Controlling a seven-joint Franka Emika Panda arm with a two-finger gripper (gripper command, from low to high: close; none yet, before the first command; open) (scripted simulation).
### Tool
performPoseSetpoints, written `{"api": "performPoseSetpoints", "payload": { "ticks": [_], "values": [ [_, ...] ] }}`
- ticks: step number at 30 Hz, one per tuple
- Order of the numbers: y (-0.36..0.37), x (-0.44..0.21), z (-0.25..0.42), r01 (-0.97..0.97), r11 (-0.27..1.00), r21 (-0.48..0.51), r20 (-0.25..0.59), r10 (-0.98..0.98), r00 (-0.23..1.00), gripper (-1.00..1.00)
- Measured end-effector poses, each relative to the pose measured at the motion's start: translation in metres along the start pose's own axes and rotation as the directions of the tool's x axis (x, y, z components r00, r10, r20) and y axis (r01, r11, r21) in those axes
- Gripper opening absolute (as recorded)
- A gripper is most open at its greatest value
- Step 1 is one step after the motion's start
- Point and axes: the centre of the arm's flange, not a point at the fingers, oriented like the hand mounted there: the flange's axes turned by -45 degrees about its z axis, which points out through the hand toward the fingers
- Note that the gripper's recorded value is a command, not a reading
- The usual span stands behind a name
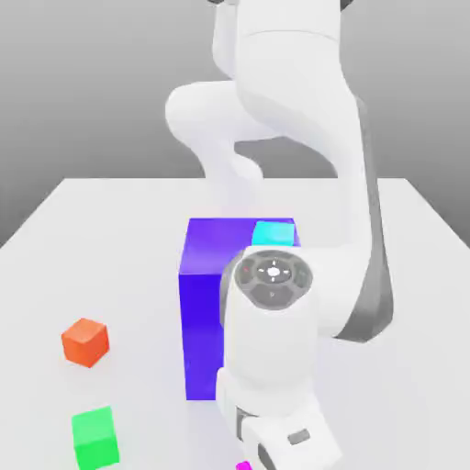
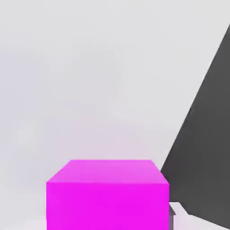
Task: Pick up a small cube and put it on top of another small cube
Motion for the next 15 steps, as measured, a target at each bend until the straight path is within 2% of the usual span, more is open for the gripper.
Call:
{"api": "performPoseSetpoints", "payload": {
  "ticks": [5,9,15],
  "values": [
    [-0.008,-0.012,-0.06,-0.048,0.999,0.0,0.001,0.048,0.999,-1.0],
    [-0.056,-0.079,-0.084,-0.321,0.947,-0.001,0.006,0.321,0.947,-1.0],
    [-0.142,-0.157,-0.103,-0.673,0.74,0.0,0.001,0.673,0.74,-1.0]
  ]
}}
